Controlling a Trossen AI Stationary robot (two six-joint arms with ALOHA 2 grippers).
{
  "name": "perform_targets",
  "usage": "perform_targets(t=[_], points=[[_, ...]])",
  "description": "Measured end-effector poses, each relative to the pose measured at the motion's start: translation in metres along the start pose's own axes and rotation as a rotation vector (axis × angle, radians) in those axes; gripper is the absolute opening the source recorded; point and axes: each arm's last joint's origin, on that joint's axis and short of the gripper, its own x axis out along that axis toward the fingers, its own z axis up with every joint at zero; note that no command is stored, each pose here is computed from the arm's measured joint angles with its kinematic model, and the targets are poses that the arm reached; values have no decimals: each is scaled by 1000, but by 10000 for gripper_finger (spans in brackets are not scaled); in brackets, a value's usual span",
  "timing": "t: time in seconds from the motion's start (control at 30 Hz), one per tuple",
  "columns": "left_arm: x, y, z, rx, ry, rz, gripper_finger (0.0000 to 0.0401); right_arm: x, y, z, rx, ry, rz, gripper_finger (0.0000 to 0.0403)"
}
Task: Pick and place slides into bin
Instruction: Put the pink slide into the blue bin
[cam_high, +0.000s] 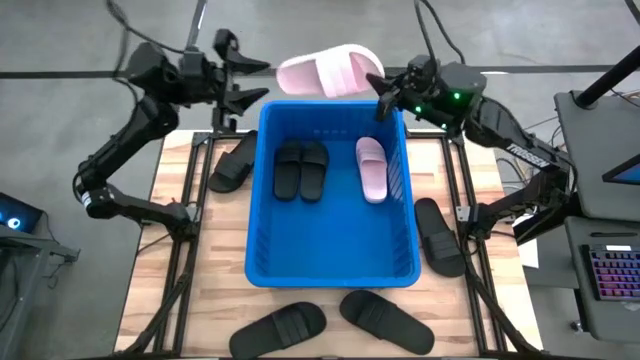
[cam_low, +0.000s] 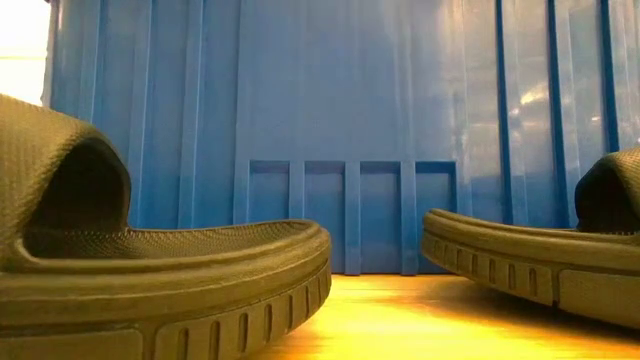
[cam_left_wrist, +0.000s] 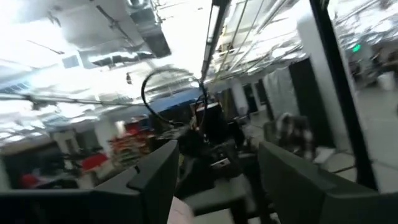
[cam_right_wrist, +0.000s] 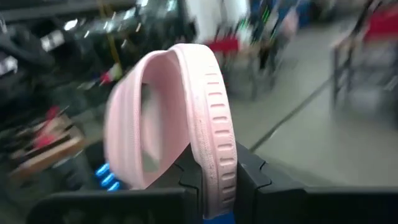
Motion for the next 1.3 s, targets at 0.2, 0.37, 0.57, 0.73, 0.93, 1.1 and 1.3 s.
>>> perform_targets(t=[0.2,0.37,0.57,0.73,0.93,1.1,1.3], points=[[-7,-8,-2,161,100,-7,208,1,-26,-8,187,307,55,34],[2,-6,-21,211,166,-36,208,6,-42,-13,344,437,141,34],[23,-8,-44,407,203,-78,208,14,-57,-17,469,523,183,34],[45,-14,-67,580,289,-41,208,14,-72,-16,565,594,224,34],[69,-23,-93,671,320,-99,208,12,-88,-13,614,605,205,33],[84,-32,-109,906,435,-57,208,10,-96,-12,629,619,208,33],[101,-34,-130,1043,559,23,208,10,-95,-12,624,629,230,33]])
